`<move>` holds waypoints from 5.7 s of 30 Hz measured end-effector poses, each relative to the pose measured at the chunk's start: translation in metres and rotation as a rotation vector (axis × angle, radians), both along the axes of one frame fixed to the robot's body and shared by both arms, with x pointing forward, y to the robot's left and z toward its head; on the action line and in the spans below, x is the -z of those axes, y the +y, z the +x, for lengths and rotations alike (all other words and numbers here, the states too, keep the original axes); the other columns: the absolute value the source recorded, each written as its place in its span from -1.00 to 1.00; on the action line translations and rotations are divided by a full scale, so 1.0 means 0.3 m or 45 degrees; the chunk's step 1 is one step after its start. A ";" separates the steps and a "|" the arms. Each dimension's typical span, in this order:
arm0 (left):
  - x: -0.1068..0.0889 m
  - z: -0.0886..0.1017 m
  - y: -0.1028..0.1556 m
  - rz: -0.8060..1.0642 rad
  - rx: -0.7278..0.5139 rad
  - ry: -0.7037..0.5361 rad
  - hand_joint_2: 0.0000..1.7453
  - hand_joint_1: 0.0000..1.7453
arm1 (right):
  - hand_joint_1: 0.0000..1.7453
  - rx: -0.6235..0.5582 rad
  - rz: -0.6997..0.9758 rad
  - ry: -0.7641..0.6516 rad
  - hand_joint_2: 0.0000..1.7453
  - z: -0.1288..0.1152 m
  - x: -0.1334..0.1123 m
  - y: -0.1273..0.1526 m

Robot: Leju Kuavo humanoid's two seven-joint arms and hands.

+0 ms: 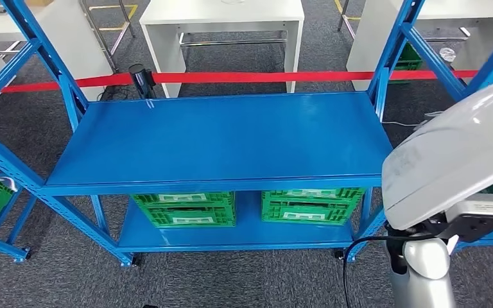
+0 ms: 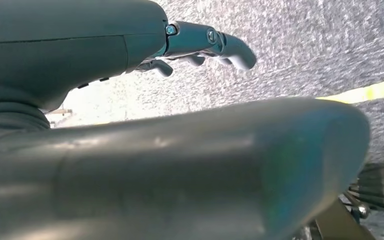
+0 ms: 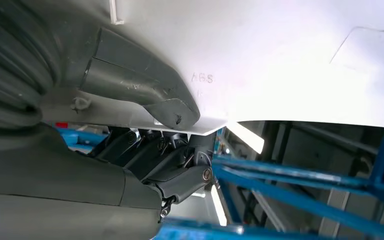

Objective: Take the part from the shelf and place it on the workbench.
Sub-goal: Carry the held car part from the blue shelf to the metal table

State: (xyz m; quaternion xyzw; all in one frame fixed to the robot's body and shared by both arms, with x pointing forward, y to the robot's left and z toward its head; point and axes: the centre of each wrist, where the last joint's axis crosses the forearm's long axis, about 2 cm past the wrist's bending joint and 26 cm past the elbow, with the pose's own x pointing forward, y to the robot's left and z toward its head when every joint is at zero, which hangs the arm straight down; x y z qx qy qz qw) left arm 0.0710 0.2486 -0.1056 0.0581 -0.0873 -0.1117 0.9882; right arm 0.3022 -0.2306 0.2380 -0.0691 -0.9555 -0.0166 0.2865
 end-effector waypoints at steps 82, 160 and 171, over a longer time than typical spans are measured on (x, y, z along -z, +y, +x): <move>0.000 -0.001 0.002 0.005 -0.073 -0.007 -1.00 -1.00 | 1.00 0.319 -0.255 0.445 1.00 0.049 0.138 -0.081; -0.007 0.016 -0.051 -0.137 -0.153 -0.006 -1.00 -1.00 | 1.00 0.283 -0.348 0.391 1.00 0.054 0.007 -0.037; -0.005 0.003 -0.049 -0.142 -0.136 0.008 -1.00 -1.00 | 1.00 0.281 -0.349 0.390 1.00 0.020 0.033 -0.048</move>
